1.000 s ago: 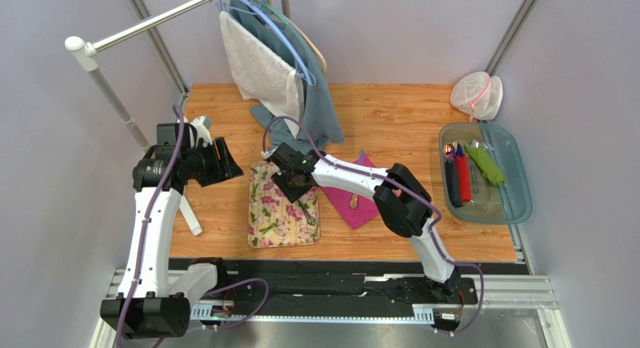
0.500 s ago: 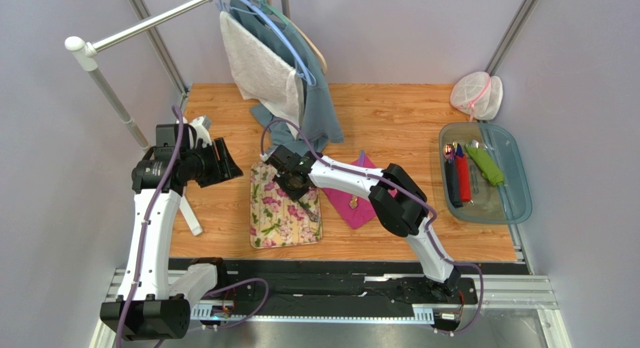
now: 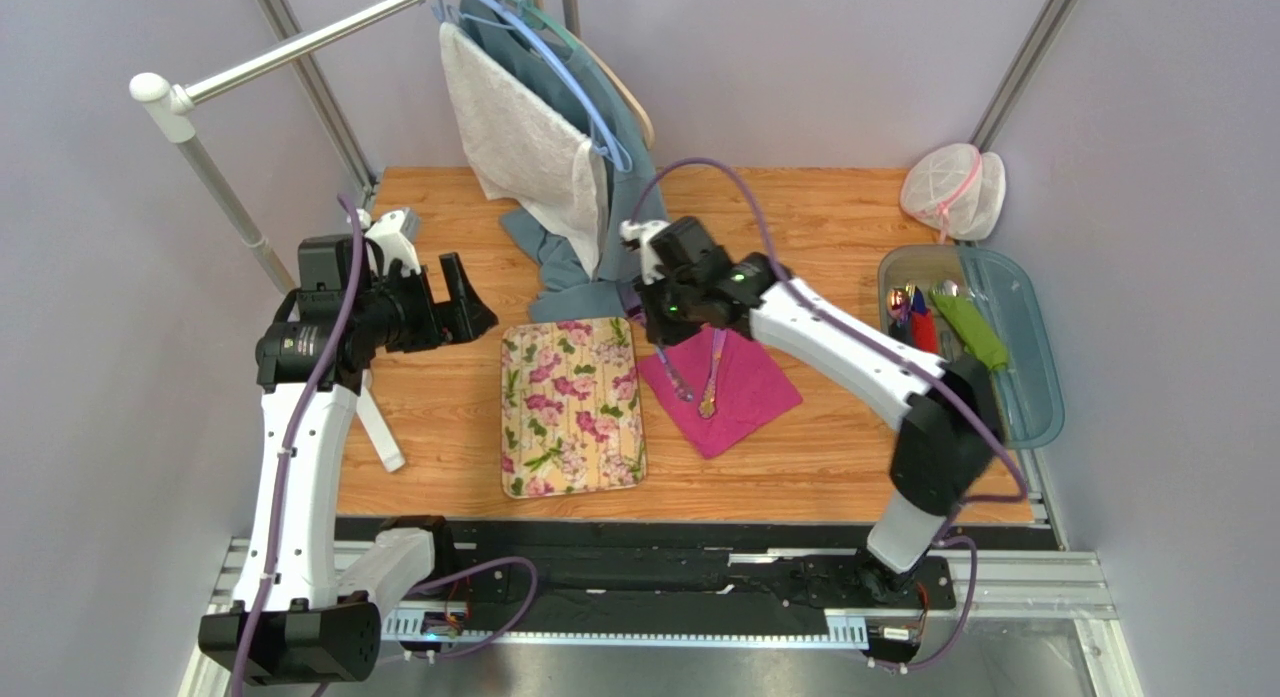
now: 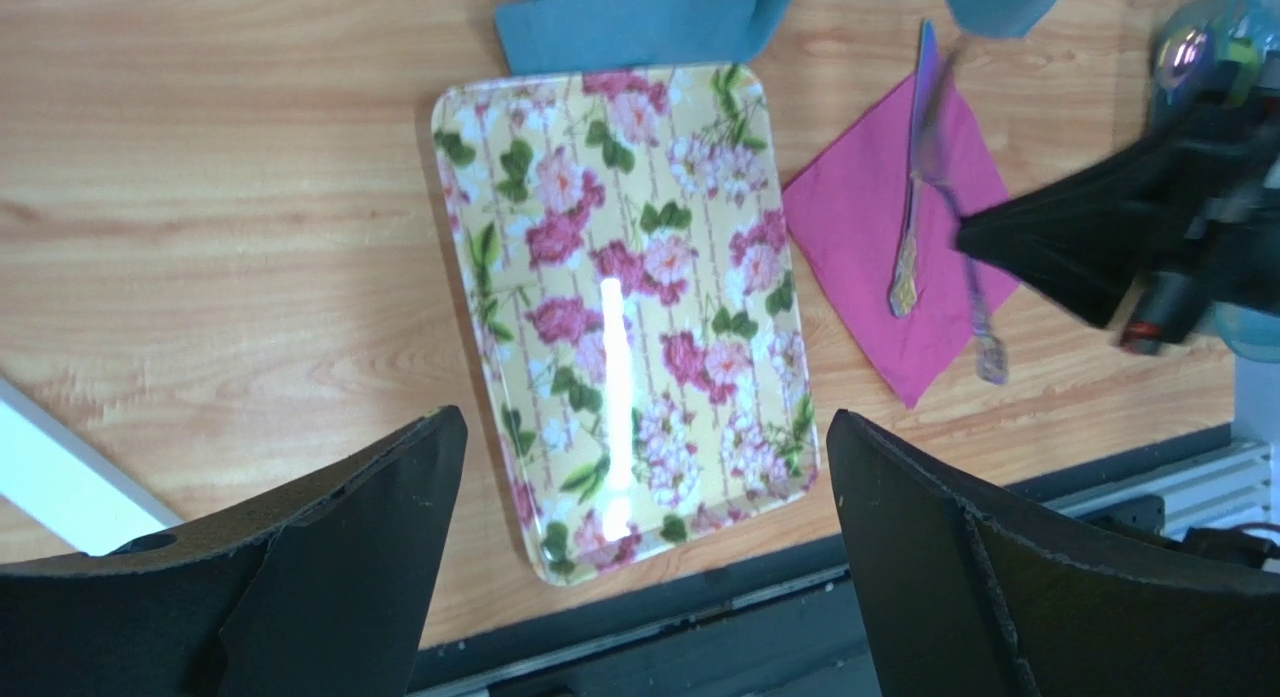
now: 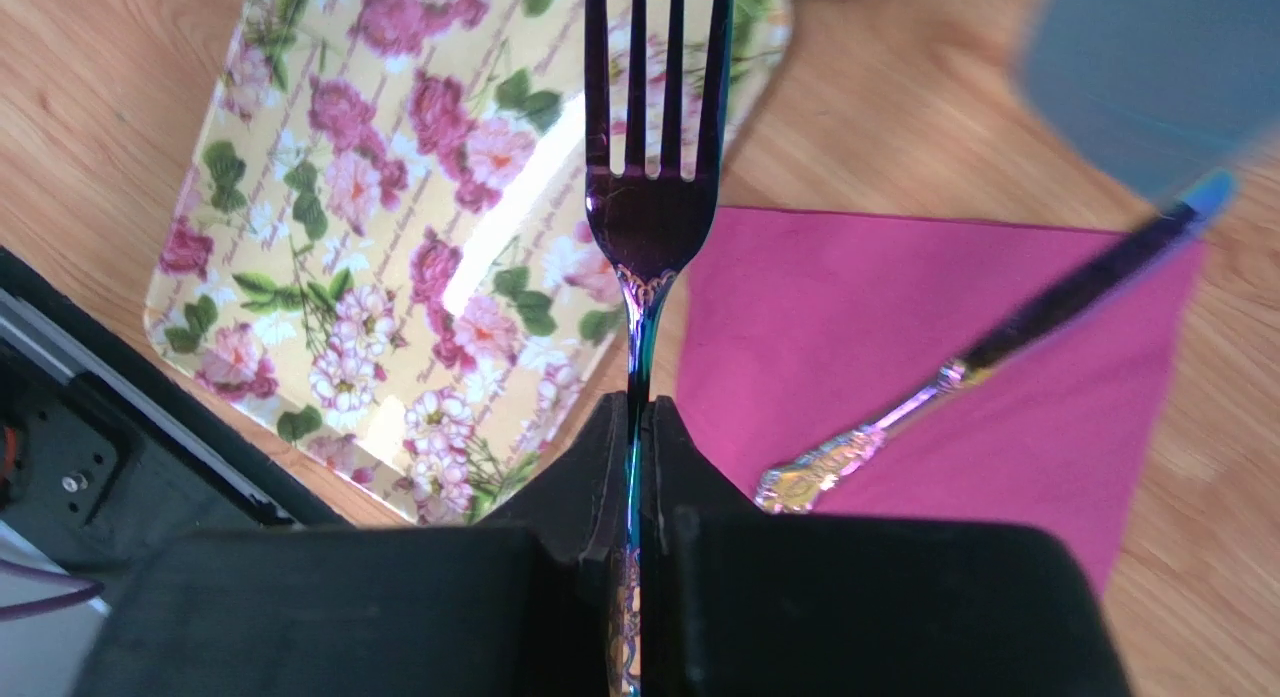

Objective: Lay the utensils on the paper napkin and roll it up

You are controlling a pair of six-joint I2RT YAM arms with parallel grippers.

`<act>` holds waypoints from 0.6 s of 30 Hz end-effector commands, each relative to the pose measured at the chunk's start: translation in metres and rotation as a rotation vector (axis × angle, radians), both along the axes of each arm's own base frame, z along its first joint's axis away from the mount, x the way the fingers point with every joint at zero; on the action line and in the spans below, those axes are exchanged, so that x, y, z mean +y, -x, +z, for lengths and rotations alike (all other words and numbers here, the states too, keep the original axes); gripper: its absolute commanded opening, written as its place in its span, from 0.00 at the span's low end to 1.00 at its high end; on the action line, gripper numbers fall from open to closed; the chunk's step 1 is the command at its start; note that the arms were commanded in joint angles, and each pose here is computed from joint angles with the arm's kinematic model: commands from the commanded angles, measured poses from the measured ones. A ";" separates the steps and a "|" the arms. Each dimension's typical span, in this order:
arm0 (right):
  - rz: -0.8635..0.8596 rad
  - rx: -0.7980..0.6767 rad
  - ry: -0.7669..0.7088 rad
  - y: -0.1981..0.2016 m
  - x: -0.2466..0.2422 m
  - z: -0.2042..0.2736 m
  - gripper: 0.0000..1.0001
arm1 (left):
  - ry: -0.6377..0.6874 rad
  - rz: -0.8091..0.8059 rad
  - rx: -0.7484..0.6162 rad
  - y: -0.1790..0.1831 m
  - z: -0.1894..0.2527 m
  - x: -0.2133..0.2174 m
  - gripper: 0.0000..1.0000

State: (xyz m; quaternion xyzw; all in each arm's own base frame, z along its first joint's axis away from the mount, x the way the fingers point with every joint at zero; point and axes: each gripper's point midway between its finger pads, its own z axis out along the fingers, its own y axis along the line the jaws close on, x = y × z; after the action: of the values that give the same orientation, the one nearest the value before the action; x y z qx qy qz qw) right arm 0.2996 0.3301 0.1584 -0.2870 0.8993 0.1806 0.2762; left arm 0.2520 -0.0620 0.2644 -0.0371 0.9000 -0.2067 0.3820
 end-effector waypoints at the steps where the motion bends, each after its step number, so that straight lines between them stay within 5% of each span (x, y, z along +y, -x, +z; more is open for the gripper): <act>1: -0.051 0.039 -0.062 0.023 -0.042 0.010 0.00 | -0.039 -0.019 -0.229 -0.017 0.044 0.003 0.99; 7: -0.146 0.054 -0.016 0.049 -0.104 -0.014 0.00 | -0.092 -0.086 -0.602 -0.032 0.096 -0.001 0.99; 13: -0.428 0.050 -0.022 0.006 -0.145 -0.022 0.00 | -0.020 -0.254 -0.585 -0.055 0.109 -0.027 0.99; 18: -0.617 0.060 -0.005 -0.024 -0.164 -0.033 0.00 | -0.209 -0.223 -0.726 -0.070 0.132 -0.027 0.99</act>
State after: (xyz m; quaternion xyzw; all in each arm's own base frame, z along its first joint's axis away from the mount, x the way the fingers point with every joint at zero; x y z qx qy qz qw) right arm 0.2896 0.1671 0.1153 -0.0695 0.9585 0.1096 0.2537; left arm 0.3186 -0.0846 0.3570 0.1173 0.7750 -0.2172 0.5818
